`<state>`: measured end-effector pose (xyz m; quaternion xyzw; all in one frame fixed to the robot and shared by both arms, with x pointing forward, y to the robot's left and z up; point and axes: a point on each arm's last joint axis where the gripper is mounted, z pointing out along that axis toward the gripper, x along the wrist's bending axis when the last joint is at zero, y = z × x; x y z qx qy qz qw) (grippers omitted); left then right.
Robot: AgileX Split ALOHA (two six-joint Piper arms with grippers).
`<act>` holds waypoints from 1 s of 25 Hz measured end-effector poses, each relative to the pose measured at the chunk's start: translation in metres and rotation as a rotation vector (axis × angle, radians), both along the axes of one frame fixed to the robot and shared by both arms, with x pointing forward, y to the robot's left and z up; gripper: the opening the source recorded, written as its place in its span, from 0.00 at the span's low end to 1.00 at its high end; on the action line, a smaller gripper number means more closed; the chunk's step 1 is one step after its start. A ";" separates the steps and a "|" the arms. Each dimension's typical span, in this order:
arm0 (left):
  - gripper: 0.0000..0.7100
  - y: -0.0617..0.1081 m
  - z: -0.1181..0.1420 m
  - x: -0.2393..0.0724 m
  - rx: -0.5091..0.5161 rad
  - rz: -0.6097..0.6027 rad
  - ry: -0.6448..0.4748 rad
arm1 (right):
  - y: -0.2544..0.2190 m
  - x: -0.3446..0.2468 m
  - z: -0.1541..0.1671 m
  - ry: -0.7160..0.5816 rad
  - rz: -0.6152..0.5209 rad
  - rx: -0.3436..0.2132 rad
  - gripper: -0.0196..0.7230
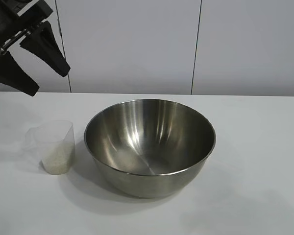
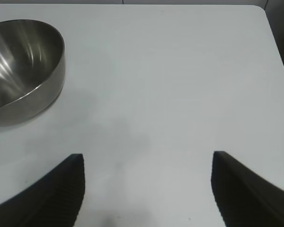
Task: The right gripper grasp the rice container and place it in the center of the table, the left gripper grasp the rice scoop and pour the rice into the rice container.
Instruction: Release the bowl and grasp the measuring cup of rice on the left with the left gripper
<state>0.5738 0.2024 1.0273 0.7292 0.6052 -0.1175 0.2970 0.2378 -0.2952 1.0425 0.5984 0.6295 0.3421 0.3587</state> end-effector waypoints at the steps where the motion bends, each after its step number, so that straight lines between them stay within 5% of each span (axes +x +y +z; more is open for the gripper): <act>1: 0.72 0.000 0.000 0.000 0.000 0.000 0.000 | 0.000 0.000 0.000 -0.002 0.000 0.001 0.72; 15: 0.72 -0.003 0.003 0.003 -0.057 0.042 -0.013 | 0.000 0.000 0.000 -0.001 -0.004 0.006 0.72; 20: 0.72 0.000 0.010 0.015 -0.047 0.083 -0.135 | 0.000 0.000 0.000 -0.001 -0.004 0.006 0.72; 25: 0.72 0.006 0.035 0.011 0.059 -0.053 -0.319 | 0.000 0.000 0.000 -0.001 -0.004 0.006 0.72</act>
